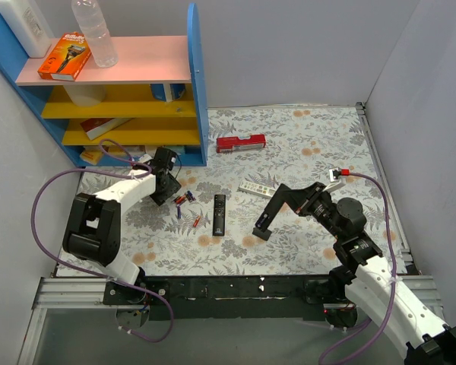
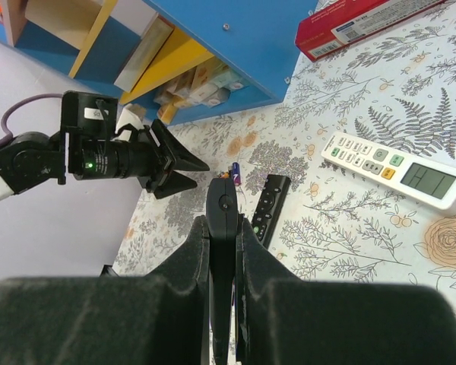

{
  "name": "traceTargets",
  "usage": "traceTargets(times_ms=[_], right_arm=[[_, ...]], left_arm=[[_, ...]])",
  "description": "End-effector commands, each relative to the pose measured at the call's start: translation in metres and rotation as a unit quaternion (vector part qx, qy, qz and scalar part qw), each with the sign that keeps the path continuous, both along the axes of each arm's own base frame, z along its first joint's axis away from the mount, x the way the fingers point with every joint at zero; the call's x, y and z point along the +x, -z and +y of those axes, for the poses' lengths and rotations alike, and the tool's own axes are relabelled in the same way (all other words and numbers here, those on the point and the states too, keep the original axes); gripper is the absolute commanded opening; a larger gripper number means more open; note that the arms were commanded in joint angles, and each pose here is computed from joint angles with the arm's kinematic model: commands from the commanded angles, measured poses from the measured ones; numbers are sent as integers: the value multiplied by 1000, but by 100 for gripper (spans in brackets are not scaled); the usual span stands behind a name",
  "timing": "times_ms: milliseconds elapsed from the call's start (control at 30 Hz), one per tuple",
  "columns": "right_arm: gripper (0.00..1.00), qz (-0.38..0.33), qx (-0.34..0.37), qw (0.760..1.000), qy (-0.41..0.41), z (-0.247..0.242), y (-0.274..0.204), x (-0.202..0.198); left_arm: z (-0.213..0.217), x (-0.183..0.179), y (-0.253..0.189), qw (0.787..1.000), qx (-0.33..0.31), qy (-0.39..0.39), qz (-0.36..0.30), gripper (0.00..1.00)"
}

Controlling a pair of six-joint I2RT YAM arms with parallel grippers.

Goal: Load the batteries into the remote control
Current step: Pick up the battery from the center of the board.

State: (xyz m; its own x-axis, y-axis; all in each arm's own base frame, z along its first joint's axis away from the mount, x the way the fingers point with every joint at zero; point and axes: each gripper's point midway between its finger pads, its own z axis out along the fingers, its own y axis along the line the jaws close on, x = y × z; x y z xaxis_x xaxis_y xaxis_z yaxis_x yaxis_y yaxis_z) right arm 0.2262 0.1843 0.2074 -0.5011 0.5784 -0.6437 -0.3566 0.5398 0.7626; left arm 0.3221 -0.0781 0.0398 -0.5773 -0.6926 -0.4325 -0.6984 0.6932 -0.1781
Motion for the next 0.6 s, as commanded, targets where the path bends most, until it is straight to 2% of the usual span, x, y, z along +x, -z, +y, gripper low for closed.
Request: traceTargets(times_ms=[0,200,567], right_arm=[[1,-61,17,998,-7,0,-41,0],[1,-60,17,998,-12,0,-41,1],[1,-59,21,998,-14,0,-41,0]], left_arm=[[3,18,-33,991,35,113,-61,49],[-9,22,-34,975,36,211,-53,49],[-7,14,-15,960,56,275,4,47]])
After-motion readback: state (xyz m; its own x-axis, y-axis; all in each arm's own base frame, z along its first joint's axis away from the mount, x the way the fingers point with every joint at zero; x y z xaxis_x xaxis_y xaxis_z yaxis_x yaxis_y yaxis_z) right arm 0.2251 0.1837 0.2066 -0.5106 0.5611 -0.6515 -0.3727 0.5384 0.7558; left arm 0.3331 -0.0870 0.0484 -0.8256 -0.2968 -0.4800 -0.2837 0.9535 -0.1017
